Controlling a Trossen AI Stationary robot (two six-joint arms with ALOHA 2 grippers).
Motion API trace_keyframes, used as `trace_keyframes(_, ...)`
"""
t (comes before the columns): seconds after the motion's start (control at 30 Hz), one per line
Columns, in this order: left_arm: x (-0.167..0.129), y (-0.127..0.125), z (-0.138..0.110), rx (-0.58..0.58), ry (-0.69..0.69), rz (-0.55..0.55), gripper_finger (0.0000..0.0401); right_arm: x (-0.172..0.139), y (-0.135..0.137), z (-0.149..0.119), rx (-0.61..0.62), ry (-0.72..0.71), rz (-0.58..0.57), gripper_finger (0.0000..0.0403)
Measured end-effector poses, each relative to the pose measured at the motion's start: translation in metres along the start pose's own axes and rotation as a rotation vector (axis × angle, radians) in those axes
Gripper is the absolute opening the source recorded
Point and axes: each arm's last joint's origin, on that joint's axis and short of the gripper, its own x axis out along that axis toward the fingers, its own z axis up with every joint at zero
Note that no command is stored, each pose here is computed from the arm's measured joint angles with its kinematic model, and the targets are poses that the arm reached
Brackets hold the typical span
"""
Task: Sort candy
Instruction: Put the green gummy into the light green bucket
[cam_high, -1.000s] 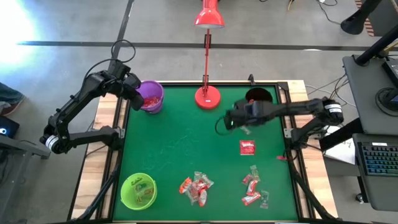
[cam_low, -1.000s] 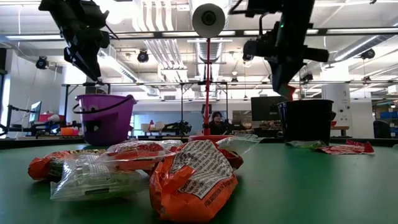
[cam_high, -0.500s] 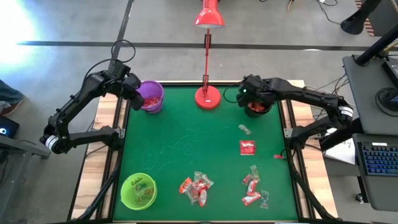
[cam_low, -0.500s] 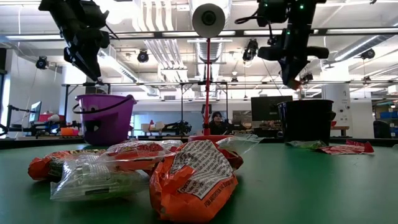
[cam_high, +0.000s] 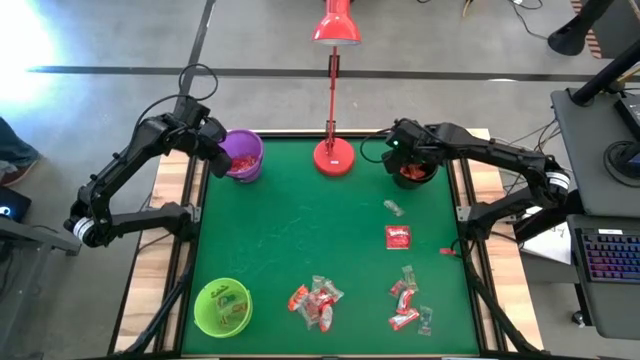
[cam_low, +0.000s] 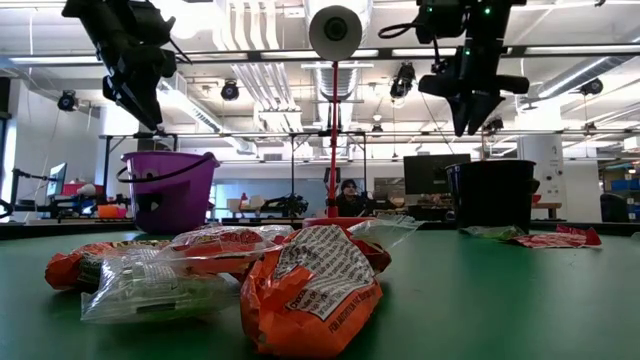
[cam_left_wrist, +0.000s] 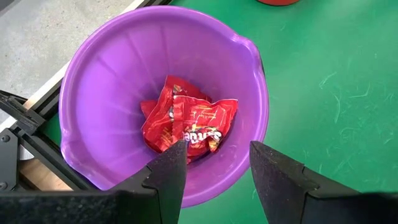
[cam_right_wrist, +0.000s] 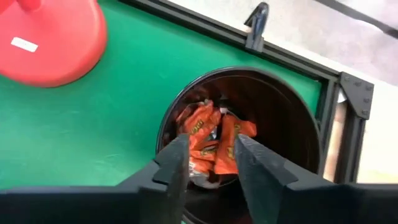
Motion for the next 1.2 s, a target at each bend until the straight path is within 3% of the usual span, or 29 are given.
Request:
trace_keyframes(0.17, 0.0, 0.0, 0.0, 0.0, 0.0, 0.0, 0.0158, 0.0, -0.002, -0.004, 0.022, 0.062, 0.005, 0.0135)
trace_keyframes(0.4, 0.0, 0.0, 0.0, 0.001, -0.001, 0.0, 0.0158, -0.008, 0.011, -0.017, -0.006, 0.316, 0.325, 0.0136)
trace_keyframes(0.5, 0.0, 0.0, 0.0, 0.001, -0.002, 0.001, 0.0158, -0.016, 0.022, -0.028, -0.067, 0.373, 0.403, 0.0136)
trace_keyframes(0.9, 0.0, 0.0, 0.001, 0.003, -0.009, 0.002, 0.0158, -0.029, 0.053, -0.097, -0.26, 0.503, 0.347, 0.0137)
trace_keyframes(1.2, 0.0, 0.0, 0.001, 0.003, -0.009, 0.002, 0.0158, -0.038, 0.064, -0.151, -0.269, 0.641, 0.312, 0.0137)
